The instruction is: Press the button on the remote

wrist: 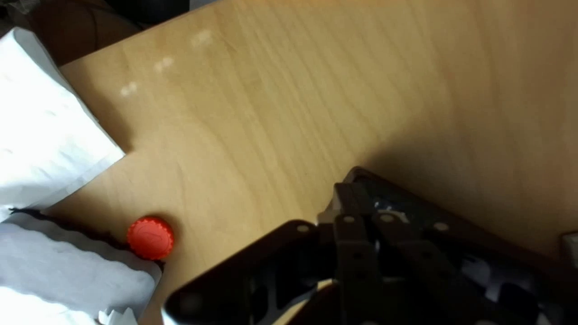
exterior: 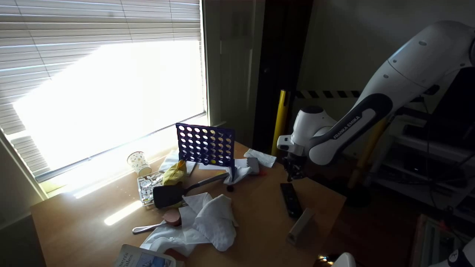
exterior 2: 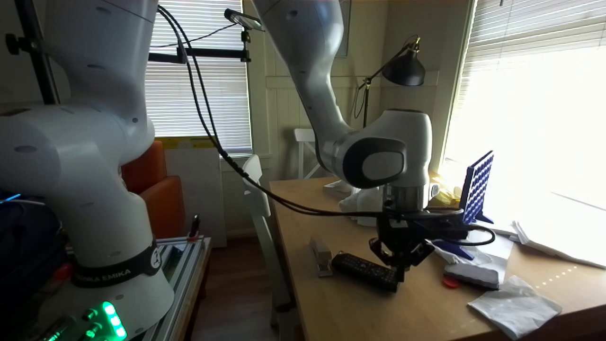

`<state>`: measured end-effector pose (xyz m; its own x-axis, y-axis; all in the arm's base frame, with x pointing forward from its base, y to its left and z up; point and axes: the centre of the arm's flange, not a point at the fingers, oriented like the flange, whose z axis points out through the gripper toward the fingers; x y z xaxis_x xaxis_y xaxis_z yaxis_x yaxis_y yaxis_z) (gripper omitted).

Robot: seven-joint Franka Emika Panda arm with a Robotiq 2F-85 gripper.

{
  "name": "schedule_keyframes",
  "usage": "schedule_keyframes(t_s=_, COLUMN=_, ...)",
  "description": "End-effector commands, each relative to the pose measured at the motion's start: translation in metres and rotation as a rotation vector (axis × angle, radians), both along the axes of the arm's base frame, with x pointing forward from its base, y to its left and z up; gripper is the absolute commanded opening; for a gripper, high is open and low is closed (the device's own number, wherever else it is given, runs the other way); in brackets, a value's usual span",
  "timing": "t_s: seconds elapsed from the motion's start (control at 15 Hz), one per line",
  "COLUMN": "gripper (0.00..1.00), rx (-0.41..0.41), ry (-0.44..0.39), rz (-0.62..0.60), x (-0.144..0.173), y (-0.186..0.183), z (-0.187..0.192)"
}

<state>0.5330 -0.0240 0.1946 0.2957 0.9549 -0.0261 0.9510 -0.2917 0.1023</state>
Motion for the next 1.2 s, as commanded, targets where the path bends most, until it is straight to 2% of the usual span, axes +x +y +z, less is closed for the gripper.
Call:
schedule_keyframes(t_s=0.0, gripper=0.00, rx=0.052, ry=-0.025, rz=-0.027, x=-0.015, y=-0.004, z=0.032)
schedule_keyframes(t_s=0.07, gripper=0.26, rx=0.066, ry=-0.031, rz=-0.045, x=-0.017, y=-0.004, z=0.040)
schedule_keyframes(t_s=0.13, gripper=0.27, rx=0.079, ry=-0.034, rz=-0.067, x=-0.021, y=-0.004, z=0.049)
schedule_keyframes(t_s=0.27, gripper=0.39, rx=0.123, ry=-0.037, rz=-0.123, x=-0.026, y=-0.002, z=0.066)
schedule_keyframes(t_s=0.47, gripper=0.59, rx=0.170, ry=0.010, rz=-0.238, x=-0.039, y=0.005, z=0.087)
schedule_keyframes(t_s=0.67, gripper=0.81, rx=0.263, ry=0.074, rz=-0.371, x=-0.051, y=0.008, z=0.109)
schedule_keyframes(t_s=0.73, gripper=0.87, rx=0.240, ry=0.085, rz=-0.433, x=-0.055, y=0.009, z=0.116)
schedule_keyframes(t_s=0.8, gripper=0.95, rx=0.251, ry=0.085, rz=-0.481, x=-0.058, y=0.008, z=0.121)
schedule_keyframes(t_s=0.93, gripper=1.00, rx=0.247, ry=0.085, rz=-0.587, x=-0.065, y=0.005, z=0.127)
schedule_keyframes(t_s=1.13, gripper=1.00, rx=0.244, ry=0.102, rz=-0.746, x=-0.073, y=-0.005, z=0.126)
